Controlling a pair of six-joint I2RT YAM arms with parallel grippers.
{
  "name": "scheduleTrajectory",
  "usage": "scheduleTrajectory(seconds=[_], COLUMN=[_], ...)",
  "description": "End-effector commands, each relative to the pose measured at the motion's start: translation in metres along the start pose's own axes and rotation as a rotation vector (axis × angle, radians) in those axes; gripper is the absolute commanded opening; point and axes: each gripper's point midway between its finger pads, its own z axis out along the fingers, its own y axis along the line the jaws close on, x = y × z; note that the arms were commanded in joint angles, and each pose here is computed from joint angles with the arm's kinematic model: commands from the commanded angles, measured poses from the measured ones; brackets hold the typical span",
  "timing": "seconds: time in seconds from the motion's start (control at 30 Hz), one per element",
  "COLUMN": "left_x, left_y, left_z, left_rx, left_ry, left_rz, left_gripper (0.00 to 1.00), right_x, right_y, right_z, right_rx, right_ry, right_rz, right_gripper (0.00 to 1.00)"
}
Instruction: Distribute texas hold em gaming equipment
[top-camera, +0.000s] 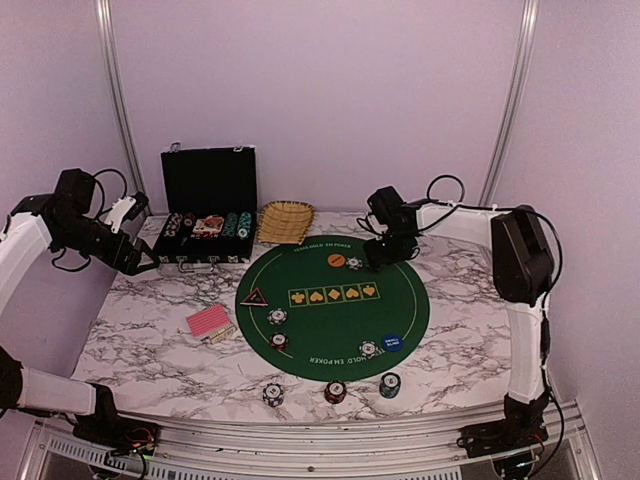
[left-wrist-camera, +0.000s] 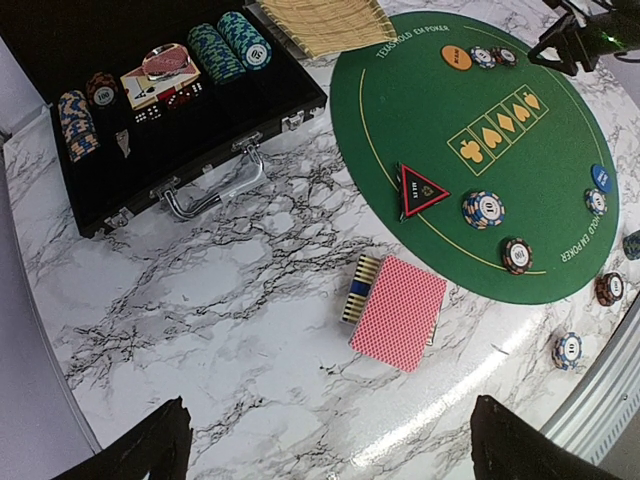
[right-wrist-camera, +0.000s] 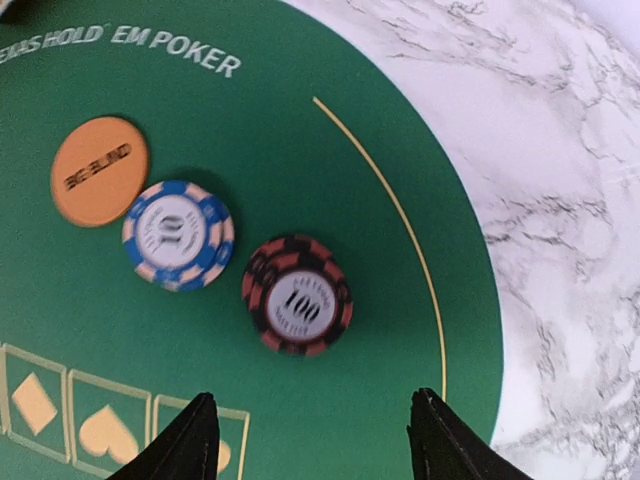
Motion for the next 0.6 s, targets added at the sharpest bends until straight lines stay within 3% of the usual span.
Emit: scheduleTrajectory(seconds=[0.0, 0.33, 0.57], left_x=[-0.003, -0.002, -0.003], left_y=[-0.006, -0.008, -0.010], left_z=[-0.010, -0.012, -0.012], left_rx=[0.002, 0.004, 0.013], left_ry=[-0.013, -0.015, -0.022], left_rz=[0.006, 0.006, -0.004], left_gripper=[0.99, 0.99, 0.99], right_x=[0.008, 0.171, 0.234], right_y=[0.037, 0.108, 0.124], right_z=[-0.076, -0.163, -0.181], right_rx=[-0.024, -0.203, -0.241], right_ry=[-0.084, 0.089, 0.211], right_rz=[-0.061, -0.216, -0.305], right_gripper=[0.64, 0.82, 0.87])
